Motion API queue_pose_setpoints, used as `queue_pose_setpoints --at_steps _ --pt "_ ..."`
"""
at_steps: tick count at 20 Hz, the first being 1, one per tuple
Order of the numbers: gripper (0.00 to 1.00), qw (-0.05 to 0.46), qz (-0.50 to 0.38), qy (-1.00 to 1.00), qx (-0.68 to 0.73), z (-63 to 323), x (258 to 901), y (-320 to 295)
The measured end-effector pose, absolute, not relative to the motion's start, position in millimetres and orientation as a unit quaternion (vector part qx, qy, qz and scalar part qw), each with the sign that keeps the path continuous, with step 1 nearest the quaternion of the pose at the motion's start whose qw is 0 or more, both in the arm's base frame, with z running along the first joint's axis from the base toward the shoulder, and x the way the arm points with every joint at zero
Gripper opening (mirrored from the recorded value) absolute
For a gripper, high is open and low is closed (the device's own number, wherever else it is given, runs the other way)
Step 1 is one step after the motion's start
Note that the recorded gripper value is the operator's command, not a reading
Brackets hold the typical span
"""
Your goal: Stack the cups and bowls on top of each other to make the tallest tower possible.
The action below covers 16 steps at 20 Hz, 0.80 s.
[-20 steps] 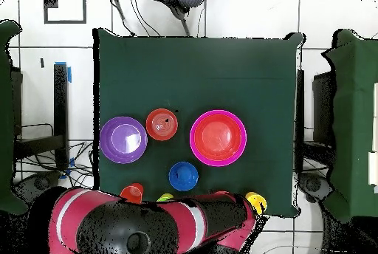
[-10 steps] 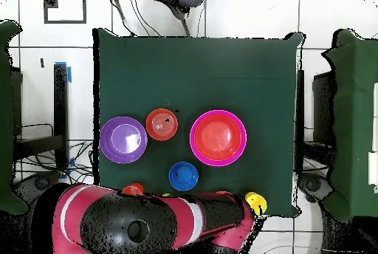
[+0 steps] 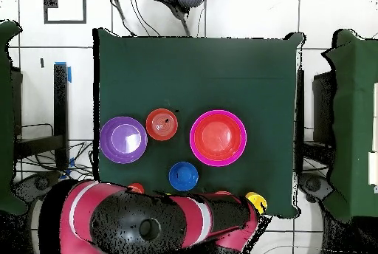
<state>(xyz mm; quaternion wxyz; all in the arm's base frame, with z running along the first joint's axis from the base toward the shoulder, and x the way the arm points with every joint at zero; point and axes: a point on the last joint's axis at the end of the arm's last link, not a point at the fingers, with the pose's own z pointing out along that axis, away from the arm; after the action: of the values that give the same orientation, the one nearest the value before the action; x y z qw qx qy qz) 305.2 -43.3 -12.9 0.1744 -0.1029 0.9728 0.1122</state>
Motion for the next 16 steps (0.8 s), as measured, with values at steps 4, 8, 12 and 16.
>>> queue_pose_setpoints --at_steps 4,8,12,16 --pt "1.0 0.192 0.122 0.967 -0.112 -11.7 309.9 -38.8" --pt "1.0 0.203 0.131 0.962 -0.125 -10.0 311.9 -35.6" --pt "1.0 0.216 0.122 0.961 -0.125 -9.2 317.0 -37.1" --pt "1.0 0.222 0.109 0.962 -0.118 -9.0 320.2 -41.3"
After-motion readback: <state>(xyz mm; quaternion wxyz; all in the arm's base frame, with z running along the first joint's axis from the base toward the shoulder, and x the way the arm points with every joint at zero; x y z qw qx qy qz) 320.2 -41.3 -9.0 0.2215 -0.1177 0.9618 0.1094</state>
